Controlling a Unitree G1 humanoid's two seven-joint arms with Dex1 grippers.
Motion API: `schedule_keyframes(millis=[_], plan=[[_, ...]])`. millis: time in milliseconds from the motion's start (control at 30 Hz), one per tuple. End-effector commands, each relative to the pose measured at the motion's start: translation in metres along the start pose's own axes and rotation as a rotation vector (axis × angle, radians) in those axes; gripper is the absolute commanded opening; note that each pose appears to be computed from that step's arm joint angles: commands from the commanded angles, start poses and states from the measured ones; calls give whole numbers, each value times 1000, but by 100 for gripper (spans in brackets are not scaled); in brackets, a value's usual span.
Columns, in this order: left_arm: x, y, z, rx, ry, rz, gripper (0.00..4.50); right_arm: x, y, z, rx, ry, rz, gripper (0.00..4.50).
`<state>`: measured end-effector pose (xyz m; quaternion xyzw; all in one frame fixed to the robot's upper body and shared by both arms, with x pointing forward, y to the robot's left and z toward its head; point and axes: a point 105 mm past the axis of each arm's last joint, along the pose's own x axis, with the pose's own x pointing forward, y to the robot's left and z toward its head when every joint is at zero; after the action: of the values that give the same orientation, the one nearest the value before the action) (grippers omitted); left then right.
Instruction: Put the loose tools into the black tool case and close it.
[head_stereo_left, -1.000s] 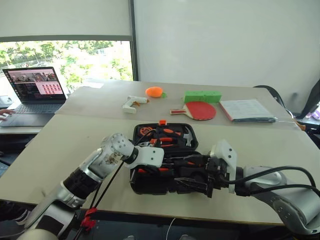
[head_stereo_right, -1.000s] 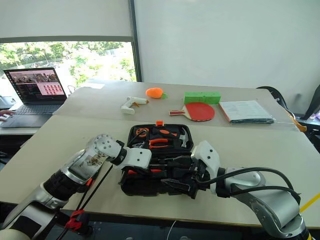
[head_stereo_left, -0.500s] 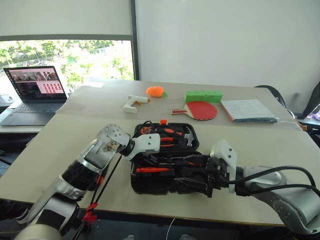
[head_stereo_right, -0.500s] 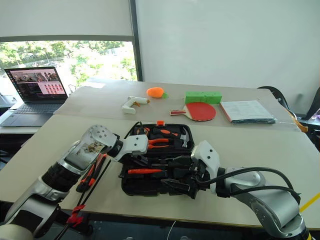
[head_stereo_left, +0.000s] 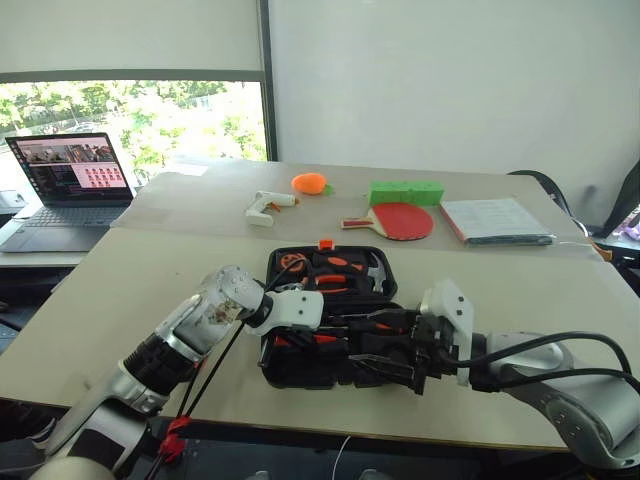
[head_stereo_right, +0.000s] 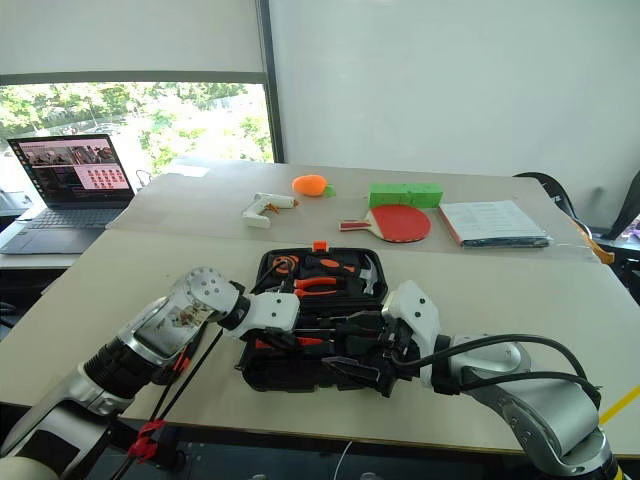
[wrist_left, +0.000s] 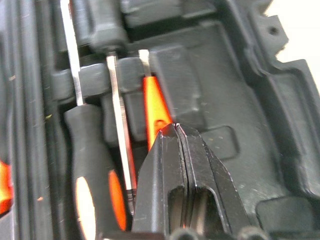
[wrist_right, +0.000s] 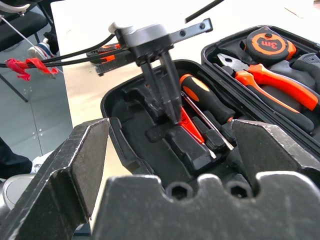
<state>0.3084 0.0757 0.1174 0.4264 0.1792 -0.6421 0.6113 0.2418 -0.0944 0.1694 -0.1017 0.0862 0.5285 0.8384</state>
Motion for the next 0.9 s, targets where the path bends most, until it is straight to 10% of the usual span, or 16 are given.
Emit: schedule_keyframes(millis=[33, 900], plan=[[-1, 3, -7, 11, 40, 30, 5, -1, 1, 8, -31, -23, -4, 450], [-20, 7, 5, -88, -70, 60, 5, 0, 1, 7, -38, -13, 9, 450]])
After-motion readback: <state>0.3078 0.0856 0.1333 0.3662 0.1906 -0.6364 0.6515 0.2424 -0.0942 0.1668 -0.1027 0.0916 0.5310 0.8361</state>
